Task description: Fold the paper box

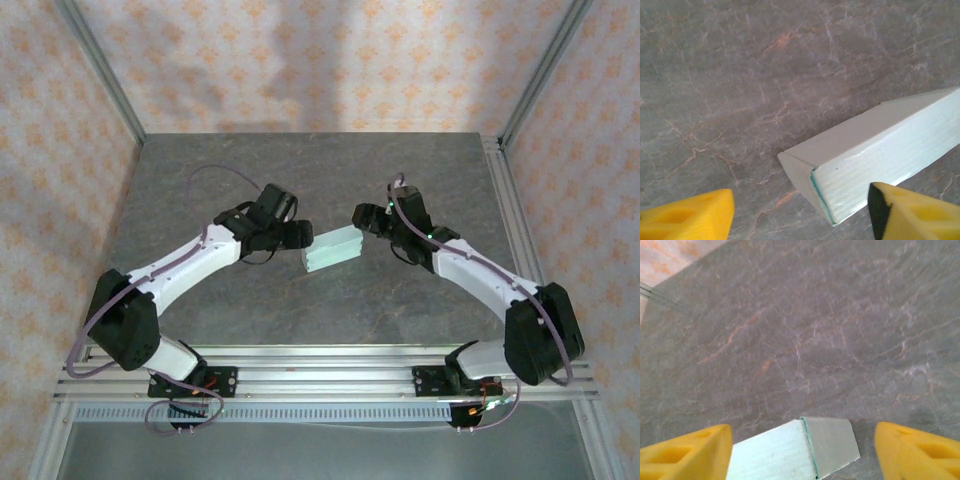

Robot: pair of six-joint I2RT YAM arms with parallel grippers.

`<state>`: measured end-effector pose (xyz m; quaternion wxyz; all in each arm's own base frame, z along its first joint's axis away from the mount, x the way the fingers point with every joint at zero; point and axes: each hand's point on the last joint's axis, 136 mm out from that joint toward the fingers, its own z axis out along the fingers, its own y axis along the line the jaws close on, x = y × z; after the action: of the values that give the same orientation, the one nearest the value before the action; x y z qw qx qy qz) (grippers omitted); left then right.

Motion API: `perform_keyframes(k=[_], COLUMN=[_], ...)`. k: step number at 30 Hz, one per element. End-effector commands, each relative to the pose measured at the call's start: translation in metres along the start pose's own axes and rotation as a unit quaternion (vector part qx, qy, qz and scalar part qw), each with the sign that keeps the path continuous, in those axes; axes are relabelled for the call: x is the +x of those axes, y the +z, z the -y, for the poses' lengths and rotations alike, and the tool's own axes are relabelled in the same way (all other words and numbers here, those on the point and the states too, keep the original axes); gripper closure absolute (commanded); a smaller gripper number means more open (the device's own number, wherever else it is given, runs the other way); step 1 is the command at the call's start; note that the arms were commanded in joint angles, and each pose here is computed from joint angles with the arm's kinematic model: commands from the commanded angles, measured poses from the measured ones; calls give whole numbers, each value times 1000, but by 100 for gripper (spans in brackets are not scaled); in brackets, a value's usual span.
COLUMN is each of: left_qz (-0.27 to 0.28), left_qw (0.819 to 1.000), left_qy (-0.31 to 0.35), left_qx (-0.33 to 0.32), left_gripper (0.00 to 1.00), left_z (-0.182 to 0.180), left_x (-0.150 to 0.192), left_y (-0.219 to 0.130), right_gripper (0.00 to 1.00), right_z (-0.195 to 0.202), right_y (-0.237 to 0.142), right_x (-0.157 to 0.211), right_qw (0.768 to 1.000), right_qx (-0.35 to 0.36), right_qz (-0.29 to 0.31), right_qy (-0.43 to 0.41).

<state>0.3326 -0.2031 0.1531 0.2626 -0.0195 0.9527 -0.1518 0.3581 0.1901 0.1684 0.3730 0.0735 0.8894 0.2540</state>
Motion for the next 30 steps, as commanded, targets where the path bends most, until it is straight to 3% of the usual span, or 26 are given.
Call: perform_keyframes(k=[1,3,9,19,25,28,30], left_qz=[22,17,-48,-152,-210,-211,-207], left_qw=[993,982,928,844,821,817,816], left_qy=[118,184,358,494,512,521,525], left_qx=[11,39,93,143,139,131,127], left_gripper=[19,14,17,12,14,25,38], left_z=[16,31,58,77,72,70,70], left_x=[-21,-25,-18,17,34,32,31], left_y=[-13,-14,-1,28,50,54,55], right_gripper=[21,17,13,5,4,5,4], right_z=[3,7,35,64,66,67,68], right_y=[-14,-19,-39,-71,-69,-66,-63], right_x=[-19,-20,-17,-6,-5,-4,-3], right_qw=[999,999,998,996,995,996,996], right_qx=[5,8,31,64,67,70,70], right_qz=[34,38,50,64,63,60,55], right_qy=[9,6,25,27,23,18,16])
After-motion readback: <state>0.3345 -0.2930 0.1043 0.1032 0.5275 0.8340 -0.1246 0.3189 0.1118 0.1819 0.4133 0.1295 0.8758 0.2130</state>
